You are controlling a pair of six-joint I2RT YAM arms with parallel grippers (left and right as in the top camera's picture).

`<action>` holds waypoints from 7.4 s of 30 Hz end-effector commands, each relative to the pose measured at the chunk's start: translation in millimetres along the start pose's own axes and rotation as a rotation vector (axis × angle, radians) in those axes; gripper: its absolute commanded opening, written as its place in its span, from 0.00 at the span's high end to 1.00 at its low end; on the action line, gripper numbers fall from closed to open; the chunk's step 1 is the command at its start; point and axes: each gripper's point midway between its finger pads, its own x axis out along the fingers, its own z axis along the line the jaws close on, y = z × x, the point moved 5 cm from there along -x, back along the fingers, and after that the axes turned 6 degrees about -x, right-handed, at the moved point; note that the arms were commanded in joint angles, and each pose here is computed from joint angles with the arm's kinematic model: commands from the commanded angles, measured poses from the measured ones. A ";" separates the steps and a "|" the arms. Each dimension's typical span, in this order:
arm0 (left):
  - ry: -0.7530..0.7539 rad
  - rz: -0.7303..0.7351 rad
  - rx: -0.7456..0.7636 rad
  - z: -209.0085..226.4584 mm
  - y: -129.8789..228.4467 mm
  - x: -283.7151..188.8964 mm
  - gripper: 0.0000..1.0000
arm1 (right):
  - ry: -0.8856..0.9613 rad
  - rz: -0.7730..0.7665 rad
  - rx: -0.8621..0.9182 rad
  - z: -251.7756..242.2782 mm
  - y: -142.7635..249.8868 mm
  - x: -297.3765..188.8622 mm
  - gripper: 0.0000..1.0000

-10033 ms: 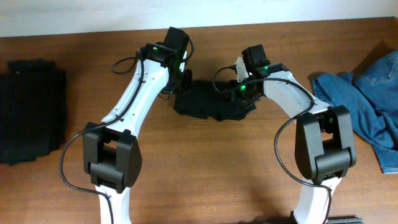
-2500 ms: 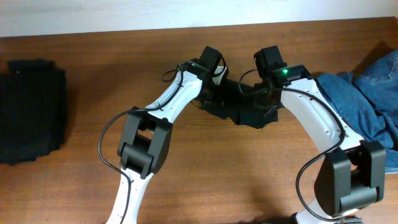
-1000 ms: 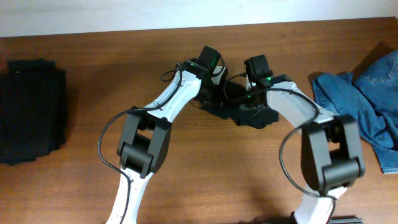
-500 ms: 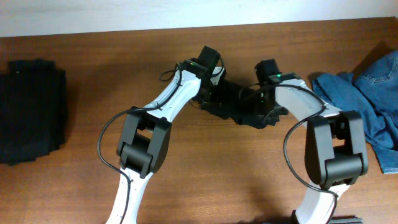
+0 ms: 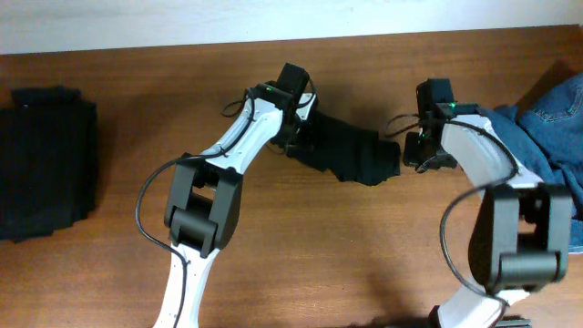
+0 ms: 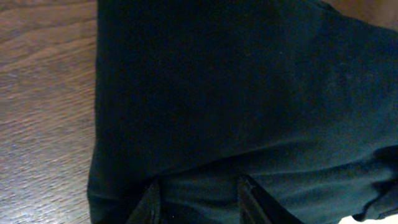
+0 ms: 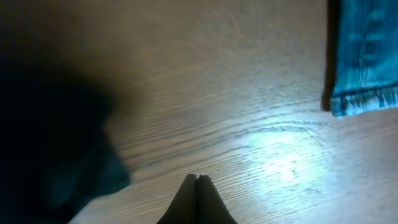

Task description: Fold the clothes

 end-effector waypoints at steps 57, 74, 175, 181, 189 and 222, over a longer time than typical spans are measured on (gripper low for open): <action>-0.029 0.014 -0.015 16.5 2.2 28.7 0.90 | 0.079 0.055 -0.057 21.2 -1.9 49.5 0.96; 0.028 -0.032 0.005 8.0 -8.1 28.6 0.63 | -0.030 0.059 -0.057 35.4 11.5 67.6 0.91; 0.028 -0.062 -0.003 14.6 -15.8 26.0 0.87 | 0.002 0.289 -0.130 25.4 61.0 37.5 0.90; 0.028 -0.062 -0.003 14.6 -15.8 26.0 0.87 | -0.007 0.273 -0.108 20.6 57.1 35.4 0.95; 0.028 -0.063 -0.004 15.5 -16.2 25.7 0.87 | -0.132 0.047 -0.079 28.0 22.7 -29.4 0.96; 0.024 -0.053 -0.007 16.1 -14.3 25.8 0.86 | -0.075 0.166 -0.124 9.6 19.4 47.4 0.96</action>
